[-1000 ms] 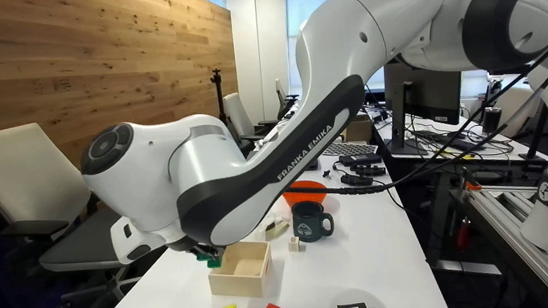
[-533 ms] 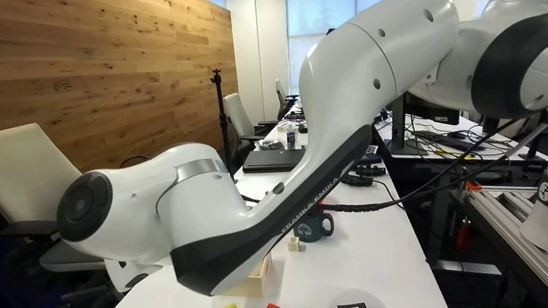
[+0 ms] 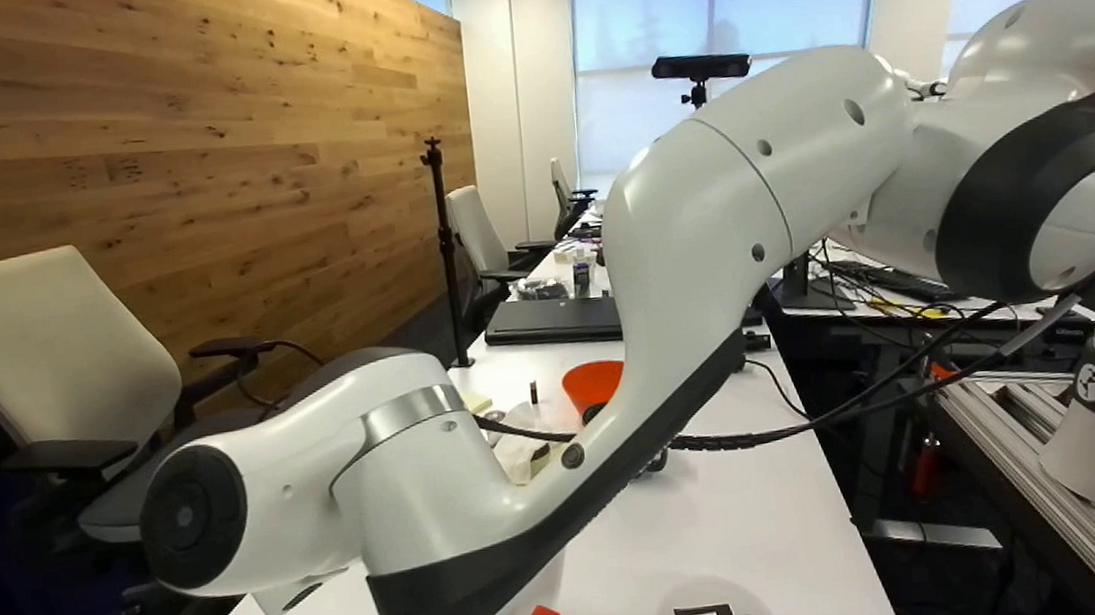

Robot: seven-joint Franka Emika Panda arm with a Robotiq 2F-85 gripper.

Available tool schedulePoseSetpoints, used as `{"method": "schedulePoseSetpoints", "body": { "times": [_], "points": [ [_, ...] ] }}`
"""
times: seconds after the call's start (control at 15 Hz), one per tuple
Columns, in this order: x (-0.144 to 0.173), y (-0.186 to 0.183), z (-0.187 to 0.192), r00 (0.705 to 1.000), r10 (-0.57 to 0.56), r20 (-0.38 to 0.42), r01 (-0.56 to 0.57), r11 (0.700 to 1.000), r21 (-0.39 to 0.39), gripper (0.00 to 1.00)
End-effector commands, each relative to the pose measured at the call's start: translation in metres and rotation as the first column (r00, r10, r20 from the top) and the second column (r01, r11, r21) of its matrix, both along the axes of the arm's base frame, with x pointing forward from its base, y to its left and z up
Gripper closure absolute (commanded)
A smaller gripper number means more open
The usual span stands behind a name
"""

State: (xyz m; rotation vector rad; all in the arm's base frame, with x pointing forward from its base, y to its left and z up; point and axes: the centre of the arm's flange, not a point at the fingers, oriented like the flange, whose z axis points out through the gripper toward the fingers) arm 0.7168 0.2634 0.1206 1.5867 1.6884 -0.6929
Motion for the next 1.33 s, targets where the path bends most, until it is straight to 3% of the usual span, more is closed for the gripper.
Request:
{"method": "schedulePoseSetpoints", "body": {
  "times": [0.0,0.6,0.93,1.27],
  "points": [
    [0.030,0.012,-0.006,1.000,0.010,0.008,-0.009,0.995,-0.098,0.88],
    [0.027,-0.005,-0.009,0.998,-0.056,-0.001,0.054,0.979,-0.196,0.88],
    [0.028,0.024,-0.012,0.999,0.038,0.013,-0.034,0.970,-0.241,0.88],
    [0.009,0.064,-0.028,0.989,0.150,-0.019,-0.149,0.951,-0.269,0.88]
  ]
}}
